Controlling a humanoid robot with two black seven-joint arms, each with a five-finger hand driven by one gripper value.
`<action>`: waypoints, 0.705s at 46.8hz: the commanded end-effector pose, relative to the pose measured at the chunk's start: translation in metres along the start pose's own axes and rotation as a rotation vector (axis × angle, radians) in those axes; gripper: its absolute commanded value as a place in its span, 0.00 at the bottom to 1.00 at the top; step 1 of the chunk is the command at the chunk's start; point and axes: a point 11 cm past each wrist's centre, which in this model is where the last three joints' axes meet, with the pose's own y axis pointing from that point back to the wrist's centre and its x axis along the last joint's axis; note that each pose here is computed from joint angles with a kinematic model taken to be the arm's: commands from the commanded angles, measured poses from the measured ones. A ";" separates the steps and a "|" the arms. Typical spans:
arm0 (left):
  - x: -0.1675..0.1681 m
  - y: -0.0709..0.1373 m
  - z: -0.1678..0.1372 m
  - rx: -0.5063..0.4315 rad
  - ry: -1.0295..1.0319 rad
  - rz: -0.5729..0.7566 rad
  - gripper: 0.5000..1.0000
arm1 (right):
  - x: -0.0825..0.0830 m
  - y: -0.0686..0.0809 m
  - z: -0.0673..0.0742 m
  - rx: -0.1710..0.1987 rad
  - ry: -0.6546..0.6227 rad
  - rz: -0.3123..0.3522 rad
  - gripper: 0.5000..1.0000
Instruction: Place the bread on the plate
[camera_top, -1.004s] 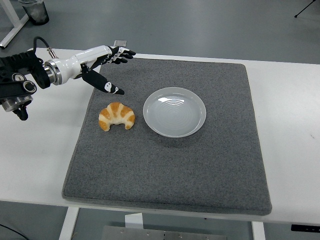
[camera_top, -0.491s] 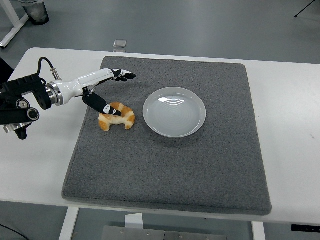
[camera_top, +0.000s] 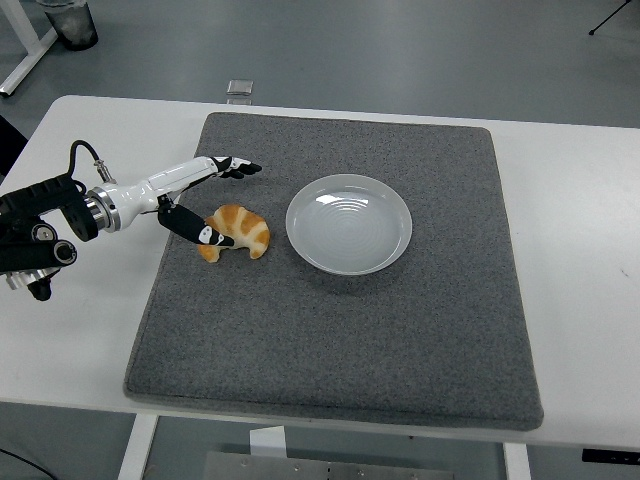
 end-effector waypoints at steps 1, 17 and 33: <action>0.000 -0.003 0.001 -0.004 -0.001 0.001 0.95 | 0.000 0.000 0.000 0.000 0.000 0.000 0.90; -0.021 -0.015 -0.009 0.011 0.012 -0.022 0.95 | 0.000 0.000 0.000 0.000 0.000 0.000 0.90; -0.028 -0.021 -0.020 0.020 0.005 -0.016 0.95 | 0.000 0.000 0.000 0.000 0.000 0.000 0.90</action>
